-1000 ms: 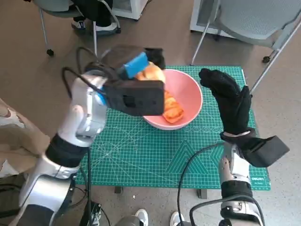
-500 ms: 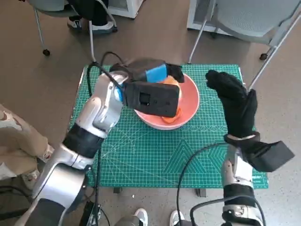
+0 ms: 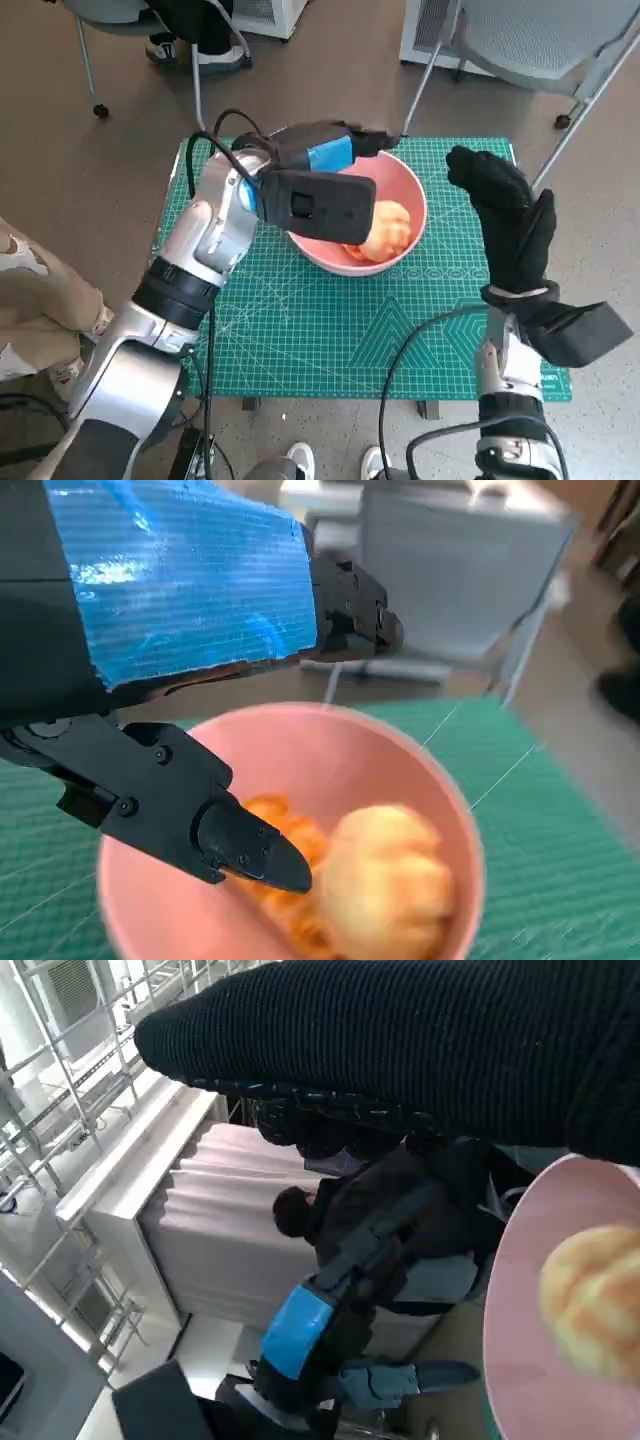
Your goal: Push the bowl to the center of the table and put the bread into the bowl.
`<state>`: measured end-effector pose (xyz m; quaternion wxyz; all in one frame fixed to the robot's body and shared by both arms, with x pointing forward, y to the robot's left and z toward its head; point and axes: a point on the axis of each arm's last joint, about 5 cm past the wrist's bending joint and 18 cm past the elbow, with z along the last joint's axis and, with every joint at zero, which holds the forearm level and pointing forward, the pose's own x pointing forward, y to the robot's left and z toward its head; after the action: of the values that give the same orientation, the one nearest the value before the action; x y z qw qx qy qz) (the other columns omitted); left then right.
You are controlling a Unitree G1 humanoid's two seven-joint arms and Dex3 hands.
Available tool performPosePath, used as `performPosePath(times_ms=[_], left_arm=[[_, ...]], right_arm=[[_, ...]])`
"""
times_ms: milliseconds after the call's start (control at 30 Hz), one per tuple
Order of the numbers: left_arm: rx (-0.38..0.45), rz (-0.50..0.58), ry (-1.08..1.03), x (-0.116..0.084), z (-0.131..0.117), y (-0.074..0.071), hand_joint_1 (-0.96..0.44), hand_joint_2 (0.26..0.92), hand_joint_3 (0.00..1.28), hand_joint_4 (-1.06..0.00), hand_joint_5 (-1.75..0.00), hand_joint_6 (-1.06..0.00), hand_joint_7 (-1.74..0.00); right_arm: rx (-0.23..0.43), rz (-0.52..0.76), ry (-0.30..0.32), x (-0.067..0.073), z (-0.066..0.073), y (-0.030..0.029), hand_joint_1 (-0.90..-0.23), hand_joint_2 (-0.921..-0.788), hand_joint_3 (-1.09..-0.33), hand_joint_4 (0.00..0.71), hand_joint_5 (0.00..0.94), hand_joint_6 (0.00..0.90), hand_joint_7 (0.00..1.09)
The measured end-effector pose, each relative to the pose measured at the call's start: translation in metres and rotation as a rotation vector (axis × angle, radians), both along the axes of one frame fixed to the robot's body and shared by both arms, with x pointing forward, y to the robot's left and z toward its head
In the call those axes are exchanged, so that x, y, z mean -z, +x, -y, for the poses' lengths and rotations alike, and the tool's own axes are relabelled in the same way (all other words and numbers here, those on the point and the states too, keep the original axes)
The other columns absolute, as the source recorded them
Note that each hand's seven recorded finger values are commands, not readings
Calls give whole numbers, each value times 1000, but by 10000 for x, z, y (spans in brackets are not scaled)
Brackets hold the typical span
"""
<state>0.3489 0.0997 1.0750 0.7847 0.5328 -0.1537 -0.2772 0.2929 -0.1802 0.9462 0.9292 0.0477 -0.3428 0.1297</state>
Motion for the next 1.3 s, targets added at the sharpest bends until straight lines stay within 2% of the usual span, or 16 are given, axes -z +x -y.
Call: performPosePath(times_ms=[167,333,533,700,833,967,1300], left_arm=[[41,89,-216,46,-141,22,-554,875,38,1,1,-155,-15],[90,101,-511,163,-291,46,-595,915,167,1,1,-136,-6],[162,-6,-858,401,-398,36,-610,920,289,1,1,-109,-1],[199,-100,-1096,697,-443,-24,-624,921,306,1,1,-116,-6],[203,-151,-1187,914,-473,-93,-638,921,292,1,1,-117,-7],[229,-168,-1244,1050,-488,-158,-620,921,277,1,1,-115,-6],[286,-131,-1263,1059,-467,-188,-613,921,265,1,1,-123,-9]], right_arm=[[4,-2,4,-9,-5,2,-644,-921,-785,228,1,78,437],[6,13,5,-52,-24,5,-644,-921,-791,223,0,74,435],[-14,39,1,-152,-89,13,-640,-921,-794,224,2,73,441],[-42,83,-13,-309,-152,11,-632,-921,-793,225,2,71,447],[-58,125,-20,-415,-183,22,-628,-921,-788,226,2,69,454],[-69,158,-32,-470,-193,43,-629,-921,-779,228,3,68,461],[-91,185,-62,-541,-225,156,-654,-921,-751,230,3,69,475]])
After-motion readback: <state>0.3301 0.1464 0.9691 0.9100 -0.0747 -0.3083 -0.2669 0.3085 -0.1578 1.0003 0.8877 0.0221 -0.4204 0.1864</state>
